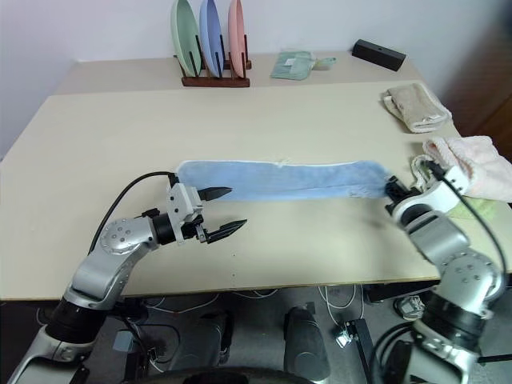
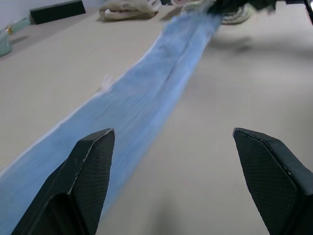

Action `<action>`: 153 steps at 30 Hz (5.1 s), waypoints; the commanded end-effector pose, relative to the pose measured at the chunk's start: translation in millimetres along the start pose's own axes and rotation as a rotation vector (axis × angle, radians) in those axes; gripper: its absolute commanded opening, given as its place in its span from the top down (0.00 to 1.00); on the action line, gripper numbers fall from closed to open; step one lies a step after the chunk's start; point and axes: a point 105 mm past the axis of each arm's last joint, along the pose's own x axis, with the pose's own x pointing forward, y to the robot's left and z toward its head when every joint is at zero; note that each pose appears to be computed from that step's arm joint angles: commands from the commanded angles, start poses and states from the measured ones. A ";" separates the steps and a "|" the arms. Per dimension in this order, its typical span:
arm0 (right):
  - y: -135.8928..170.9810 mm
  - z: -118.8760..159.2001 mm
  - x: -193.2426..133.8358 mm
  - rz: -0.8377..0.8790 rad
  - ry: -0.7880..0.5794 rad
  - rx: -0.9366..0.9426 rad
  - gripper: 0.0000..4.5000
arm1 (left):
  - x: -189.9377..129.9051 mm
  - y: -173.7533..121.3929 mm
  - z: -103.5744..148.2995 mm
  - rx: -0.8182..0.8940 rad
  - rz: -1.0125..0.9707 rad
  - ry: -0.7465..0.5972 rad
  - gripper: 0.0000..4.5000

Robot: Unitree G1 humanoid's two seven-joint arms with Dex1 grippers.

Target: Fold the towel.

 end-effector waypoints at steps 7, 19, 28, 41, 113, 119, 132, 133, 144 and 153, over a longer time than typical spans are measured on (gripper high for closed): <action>112.6 -23.8 -15.2 0.495 0.064 -0.619 1.00 | 0.1 9.2 8.2 0.034 0.048 -0.022 0.12; 171.1 -103.1 -1.3 0.703 0.196 -0.835 1.00 | 0.6 10.2 6.8 0.041 0.078 -0.015 0.12; 178.8 -106.6 -3.0 0.739 0.180 -0.817 0.87 | -1.3 11.0 4.6 0.039 0.088 -0.005 0.12; 160.6 -39.8 -27.4 0.828 -0.012 -0.712 0.59 | -17.6 26.0 -2.9 0.006 0.177 0.024 0.12; 186.7 -105.1 -51.0 1.139 -0.111 -1.190 0.00 | -132.2 126.5 -12.5 -1.117 1.064 -0.548 0.98; 183.9 -104.4 -46.7 1.133 -0.103 -1.196 0.00 | -132.4 132.2 20.6 -0.841 0.905 -0.436 0.98; 172.4 -103.8 -37.4 1.062 -0.094 -1.209 0.00 | 45.2 20.4 45.9 -0.421 0.131 -0.019 0.98; 170.9 -103.6 -37.6 1.055 -0.093 -1.210 0.00 | 50.1 16.1 41.0 -0.414 0.115 0.006 0.98; 165.8 -105.3 -37.6 1.028 -0.088 -1.212 0.00 | 51.9 18.2 32.3 -0.446 0.110 0.025 0.79; 167.5 -86.8 -29.4 0.970 -0.106 -1.125 0.30 | -25.1 76.4 49.5 -0.447 0.355 -0.134 0.18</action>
